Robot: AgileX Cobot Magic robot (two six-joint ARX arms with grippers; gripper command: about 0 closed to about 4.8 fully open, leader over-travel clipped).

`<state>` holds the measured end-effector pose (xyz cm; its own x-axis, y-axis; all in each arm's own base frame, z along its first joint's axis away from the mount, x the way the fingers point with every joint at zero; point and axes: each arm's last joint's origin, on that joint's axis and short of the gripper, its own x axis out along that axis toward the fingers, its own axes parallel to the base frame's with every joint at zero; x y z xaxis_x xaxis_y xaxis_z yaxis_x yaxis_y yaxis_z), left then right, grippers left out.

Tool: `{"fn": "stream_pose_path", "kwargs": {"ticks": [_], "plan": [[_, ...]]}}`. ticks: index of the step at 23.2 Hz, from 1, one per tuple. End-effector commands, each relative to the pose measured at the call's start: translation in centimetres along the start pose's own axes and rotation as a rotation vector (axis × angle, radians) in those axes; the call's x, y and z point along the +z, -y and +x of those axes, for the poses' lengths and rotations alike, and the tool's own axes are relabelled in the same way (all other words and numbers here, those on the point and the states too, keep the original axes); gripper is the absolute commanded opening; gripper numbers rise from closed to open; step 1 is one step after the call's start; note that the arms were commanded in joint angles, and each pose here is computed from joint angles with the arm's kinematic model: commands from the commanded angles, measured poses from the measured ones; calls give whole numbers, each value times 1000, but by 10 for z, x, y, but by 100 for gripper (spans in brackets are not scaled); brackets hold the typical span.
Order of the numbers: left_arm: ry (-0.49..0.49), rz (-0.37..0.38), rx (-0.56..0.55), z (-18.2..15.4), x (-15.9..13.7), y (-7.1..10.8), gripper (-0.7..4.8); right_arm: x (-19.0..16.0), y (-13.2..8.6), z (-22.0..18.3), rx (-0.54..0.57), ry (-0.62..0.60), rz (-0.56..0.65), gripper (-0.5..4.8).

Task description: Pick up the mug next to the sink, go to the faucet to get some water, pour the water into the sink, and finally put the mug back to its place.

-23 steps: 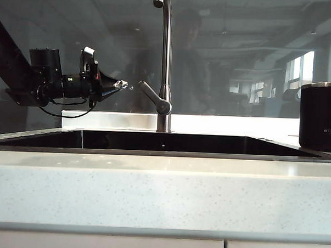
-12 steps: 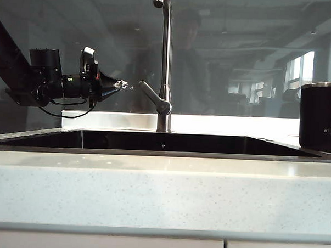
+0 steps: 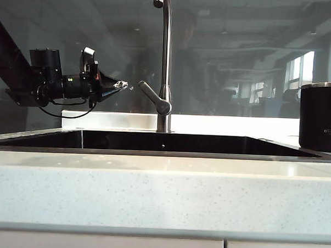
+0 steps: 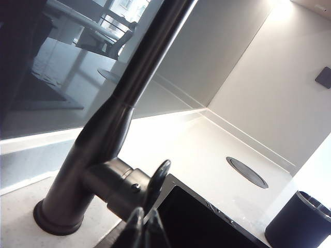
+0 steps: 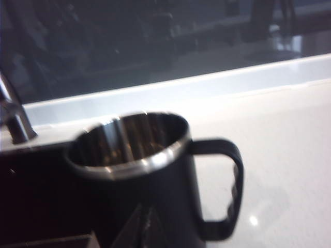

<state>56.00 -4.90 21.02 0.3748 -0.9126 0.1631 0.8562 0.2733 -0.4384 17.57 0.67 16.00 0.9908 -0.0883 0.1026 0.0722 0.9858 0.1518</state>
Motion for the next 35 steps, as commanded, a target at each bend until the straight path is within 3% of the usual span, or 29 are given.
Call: {"fn": "stream_pose_path", "kwargs": {"ticks": [1, 7, 13, 29, 35], "plan": [[5, 24, -7, 0, 5, 3, 13, 7, -6, -3, 39, 41, 51, -8], [5, 24, -7, 0, 5, 3, 13, 12, -15, -9, 123, 21, 124, -8], [5, 24, -7, 0, 5, 3, 13, 14, -28, -26, 210, -90, 102, -8], [5, 24, -7, 0, 5, 3, 13, 15, -24, -37, 195, -144, 90, -8], [5, 24, -7, 0, 5, 3, 13, 14, -21, -36, 79, -138, 47, -8]]}}
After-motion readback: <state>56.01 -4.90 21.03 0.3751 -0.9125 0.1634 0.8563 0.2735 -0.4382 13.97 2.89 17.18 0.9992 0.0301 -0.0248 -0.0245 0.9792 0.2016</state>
